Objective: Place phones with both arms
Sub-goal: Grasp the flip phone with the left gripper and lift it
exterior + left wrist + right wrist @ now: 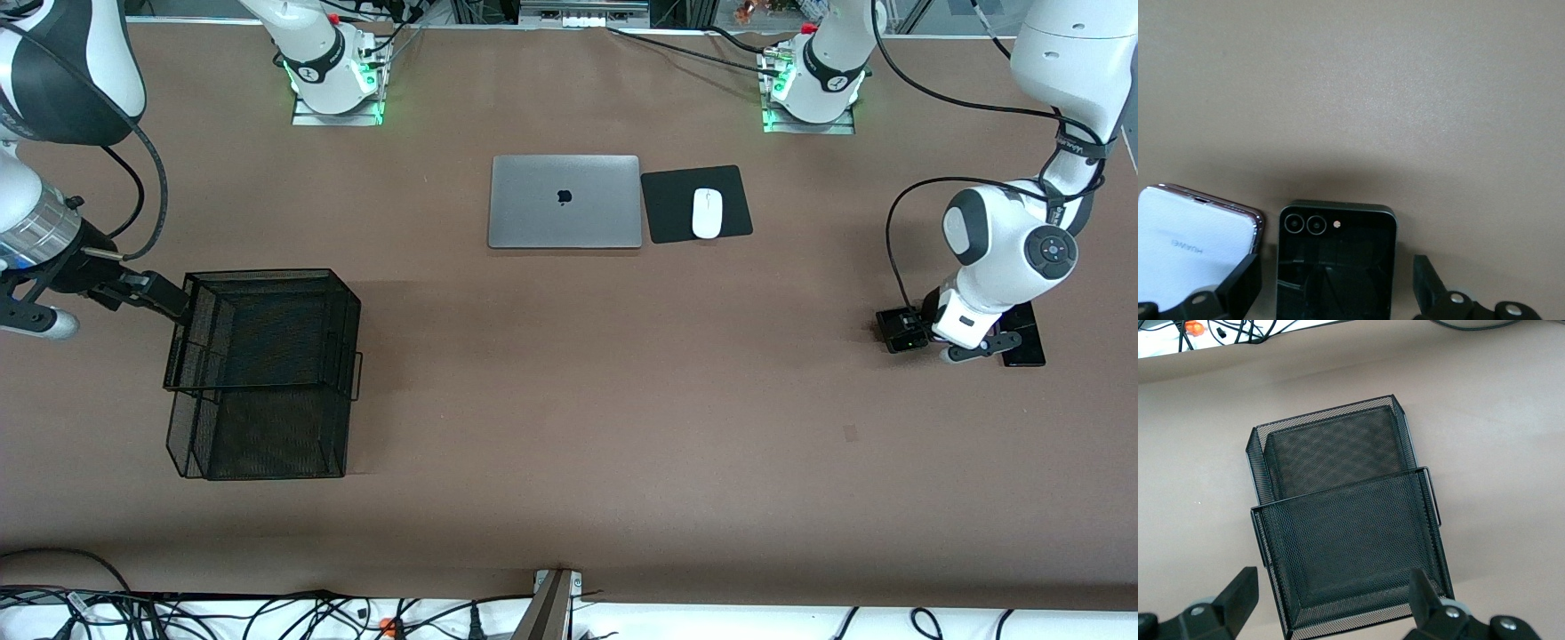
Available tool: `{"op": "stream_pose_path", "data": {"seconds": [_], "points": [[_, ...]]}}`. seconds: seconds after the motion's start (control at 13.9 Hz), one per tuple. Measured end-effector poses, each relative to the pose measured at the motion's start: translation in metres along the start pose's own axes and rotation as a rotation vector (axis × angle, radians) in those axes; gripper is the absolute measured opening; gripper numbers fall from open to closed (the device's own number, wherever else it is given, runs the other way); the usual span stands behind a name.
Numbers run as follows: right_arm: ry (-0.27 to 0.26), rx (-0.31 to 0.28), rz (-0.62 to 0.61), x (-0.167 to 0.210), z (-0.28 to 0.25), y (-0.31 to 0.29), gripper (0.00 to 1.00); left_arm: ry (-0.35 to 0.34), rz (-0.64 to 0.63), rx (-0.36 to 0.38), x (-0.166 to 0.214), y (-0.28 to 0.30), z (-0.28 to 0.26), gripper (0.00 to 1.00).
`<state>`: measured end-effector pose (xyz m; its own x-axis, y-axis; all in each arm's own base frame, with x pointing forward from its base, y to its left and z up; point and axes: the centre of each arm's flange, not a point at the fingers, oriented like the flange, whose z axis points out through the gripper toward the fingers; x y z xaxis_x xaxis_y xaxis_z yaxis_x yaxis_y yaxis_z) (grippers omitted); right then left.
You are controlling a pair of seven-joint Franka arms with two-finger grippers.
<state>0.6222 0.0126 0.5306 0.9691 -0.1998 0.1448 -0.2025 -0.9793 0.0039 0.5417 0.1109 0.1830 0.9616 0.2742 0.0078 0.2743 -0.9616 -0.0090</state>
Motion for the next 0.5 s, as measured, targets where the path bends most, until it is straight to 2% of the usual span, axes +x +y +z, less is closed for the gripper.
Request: {"op": "stream_pose_path", "data": {"seconds": [0.5], "points": [[0.0, 0.0, 0.0, 0.0, 0.0, 0.0, 1.0, 0.008, -0.02, -0.004, -0.009, 0.0, 0.023, 1.0]]}}
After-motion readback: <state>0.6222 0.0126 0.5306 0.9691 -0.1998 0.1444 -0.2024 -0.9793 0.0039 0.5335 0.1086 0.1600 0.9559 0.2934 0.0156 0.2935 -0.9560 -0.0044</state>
